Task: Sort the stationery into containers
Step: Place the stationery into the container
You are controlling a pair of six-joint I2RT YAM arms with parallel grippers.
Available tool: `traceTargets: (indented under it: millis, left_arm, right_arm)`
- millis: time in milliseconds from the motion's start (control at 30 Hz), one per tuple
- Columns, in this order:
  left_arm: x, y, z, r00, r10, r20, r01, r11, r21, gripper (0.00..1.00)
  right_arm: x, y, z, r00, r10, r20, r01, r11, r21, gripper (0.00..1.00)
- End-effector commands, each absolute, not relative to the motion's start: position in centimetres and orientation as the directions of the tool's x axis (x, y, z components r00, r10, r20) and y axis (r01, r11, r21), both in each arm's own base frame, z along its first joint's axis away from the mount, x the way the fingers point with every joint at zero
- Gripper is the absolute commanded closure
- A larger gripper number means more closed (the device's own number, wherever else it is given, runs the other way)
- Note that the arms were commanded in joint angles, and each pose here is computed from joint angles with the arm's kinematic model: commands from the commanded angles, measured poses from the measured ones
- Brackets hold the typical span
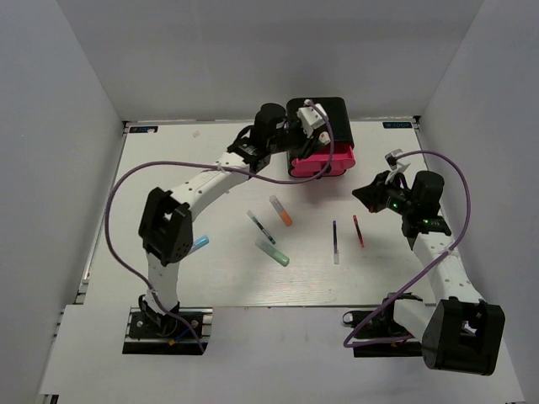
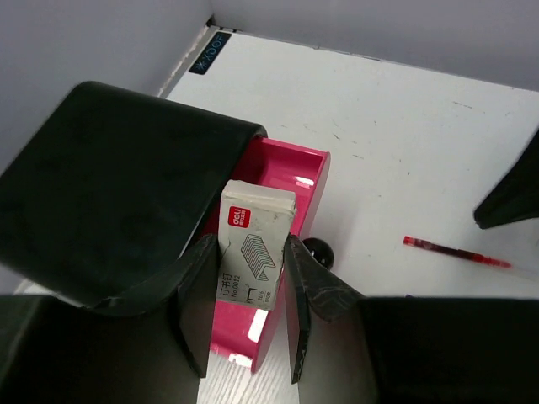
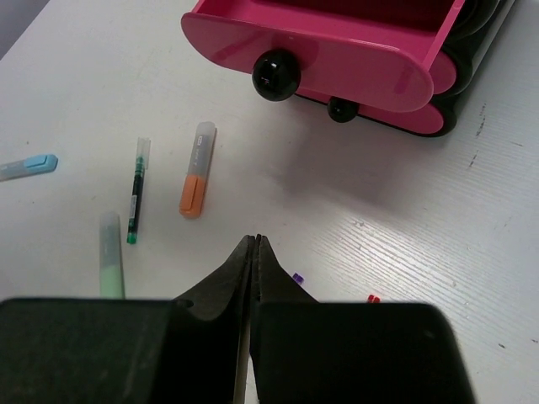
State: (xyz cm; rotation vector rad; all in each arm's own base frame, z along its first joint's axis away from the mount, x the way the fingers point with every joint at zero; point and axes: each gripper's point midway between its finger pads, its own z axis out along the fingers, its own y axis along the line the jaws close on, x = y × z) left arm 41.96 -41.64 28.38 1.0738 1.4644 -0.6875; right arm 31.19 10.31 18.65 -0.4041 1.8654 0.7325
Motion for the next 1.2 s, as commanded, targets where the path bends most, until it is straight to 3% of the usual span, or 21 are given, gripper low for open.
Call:
traceTargets:
  millis: [0, 400, 533, 800, 967, 1167]
  left_arm:
    - [42.6, -43.5, 31.7, 0.119, 0.166, -0.979, 0.887, 0.426, 0.180, 0.75]
    - [45.1, -45.6, 27.1, 0.059, 0.242, -0.968, 0.860, 0.480, 0.173, 0.65]
    - [45.8, -45.2, 26.1, 0.038, 0.265, -0.964, 0.840, 0.513, 0.174, 0.57]
    - [45.2, -45.5, 25.4, 0.019, 0.283, -0.959, 0.850, 0.500, 0.165, 0.46]
    - [44.7, -45.1, 27.0, 0.035, 0.269, -0.963, 0.848, 0.502, 0.171, 0.33]
    - [43.5, -44.2, 31.7, 0.047, 0.191, -0.980, 0.826, 0.544, 0.146, 0.30]
  right_arm:
    - [31.4, 10.0, 19.7, -0.326, 0.034, -0.945, -0.604, 0.762, 0.236, 1.00]
    - [31.7, 9.4, 19.6, -0.325, 0.040, -0.945, -0.591, 0.772, 0.236, 0.99]
    - [31.7, 9.3, 19.5, -0.329, 0.041, -0.944, -0.593, 0.768, 0.240, 0.86]
    - [31.7, 9.0, 19.6, -0.329, 0.046, -0.943, -0.589, 0.771, 0.243, 0.73]
    - [31.7, 8.9, 19.3, -0.336, 0.048, -0.941, -0.584, 0.773, 0.249, 0.67]
    - [31.4, 9.3, 18.8, -0.339, 0.041, -0.940, -0.604, 0.757, 0.251, 0.52]
